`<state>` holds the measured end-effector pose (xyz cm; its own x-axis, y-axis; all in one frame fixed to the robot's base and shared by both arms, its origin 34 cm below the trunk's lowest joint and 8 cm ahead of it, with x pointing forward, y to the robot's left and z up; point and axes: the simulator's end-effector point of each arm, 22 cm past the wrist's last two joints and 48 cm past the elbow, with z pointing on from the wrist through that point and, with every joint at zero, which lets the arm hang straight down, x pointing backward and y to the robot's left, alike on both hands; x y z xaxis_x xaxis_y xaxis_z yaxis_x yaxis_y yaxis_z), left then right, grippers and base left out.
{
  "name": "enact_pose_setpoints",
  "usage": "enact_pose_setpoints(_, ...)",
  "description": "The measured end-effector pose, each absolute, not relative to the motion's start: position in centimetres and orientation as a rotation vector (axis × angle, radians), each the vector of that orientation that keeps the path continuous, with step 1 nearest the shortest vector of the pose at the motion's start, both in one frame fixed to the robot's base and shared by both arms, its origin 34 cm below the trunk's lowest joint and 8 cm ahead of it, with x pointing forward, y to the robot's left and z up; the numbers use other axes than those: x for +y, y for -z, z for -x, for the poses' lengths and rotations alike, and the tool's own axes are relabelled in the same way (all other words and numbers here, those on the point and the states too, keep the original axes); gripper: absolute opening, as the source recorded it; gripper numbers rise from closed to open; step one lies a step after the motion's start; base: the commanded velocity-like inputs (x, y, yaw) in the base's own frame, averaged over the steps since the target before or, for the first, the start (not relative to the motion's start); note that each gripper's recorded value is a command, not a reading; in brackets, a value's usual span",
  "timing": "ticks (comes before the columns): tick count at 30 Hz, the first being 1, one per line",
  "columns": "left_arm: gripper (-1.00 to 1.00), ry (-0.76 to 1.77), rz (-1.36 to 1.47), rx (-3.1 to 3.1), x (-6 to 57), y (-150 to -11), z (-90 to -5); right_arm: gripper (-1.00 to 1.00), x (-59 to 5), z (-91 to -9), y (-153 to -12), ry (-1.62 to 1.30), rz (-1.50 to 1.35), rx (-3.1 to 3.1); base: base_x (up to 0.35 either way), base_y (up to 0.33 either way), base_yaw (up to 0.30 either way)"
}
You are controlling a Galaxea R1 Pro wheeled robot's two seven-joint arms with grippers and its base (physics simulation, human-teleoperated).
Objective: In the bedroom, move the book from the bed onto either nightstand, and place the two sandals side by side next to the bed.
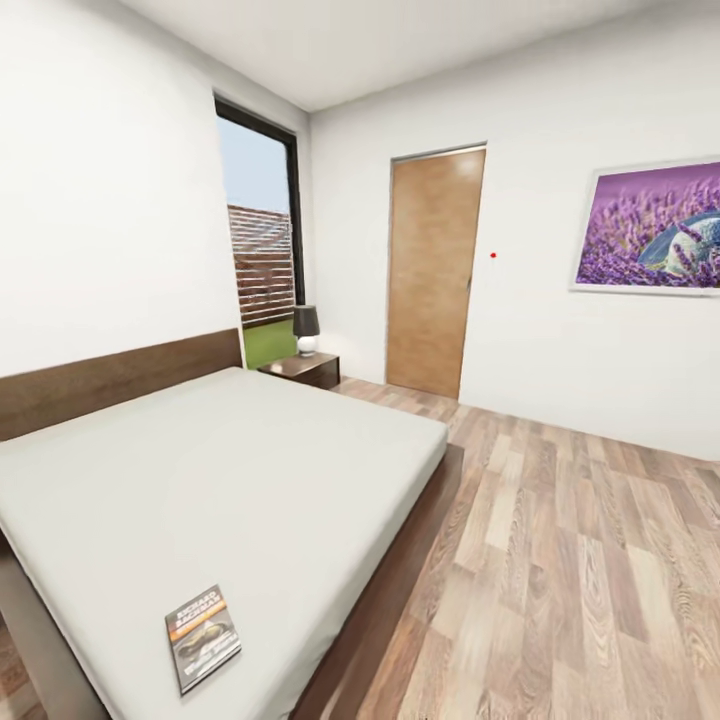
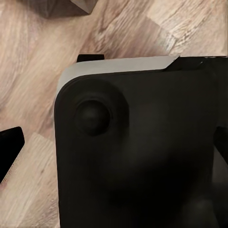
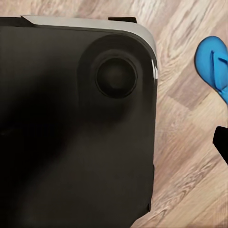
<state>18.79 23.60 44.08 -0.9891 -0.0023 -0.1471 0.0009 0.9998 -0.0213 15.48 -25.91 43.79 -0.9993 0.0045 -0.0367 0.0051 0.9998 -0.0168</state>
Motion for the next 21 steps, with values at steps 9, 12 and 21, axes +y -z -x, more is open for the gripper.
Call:
enact_pose_setpoints(9, 1.00, 0.032, 0.001, 2.994, 23.60, -44.08, -18.78, 1.00, -25.93, -15.48, -43.79, 0.027, -0.007, 3.105, 0.000, 0.000, -0.300)
enact_pose_setpoints(12, 1.00, 0.032, 0.001, 2.994, 23.60, -44.08, -18.78, 1.00, -25.93, -15.48, -43.79, 0.027, -0.007, 3.105, 0.000, 0.000, -0.300)
enact_pose_setpoints(21, 1.00, 0.032, 0.001, 2.994, 23.60, -44.08, -18.78, 1.00, -25.93, -15.48, -43.79, 0.027, -0.009, 3.105, 0.000, 0.000, -0.300)
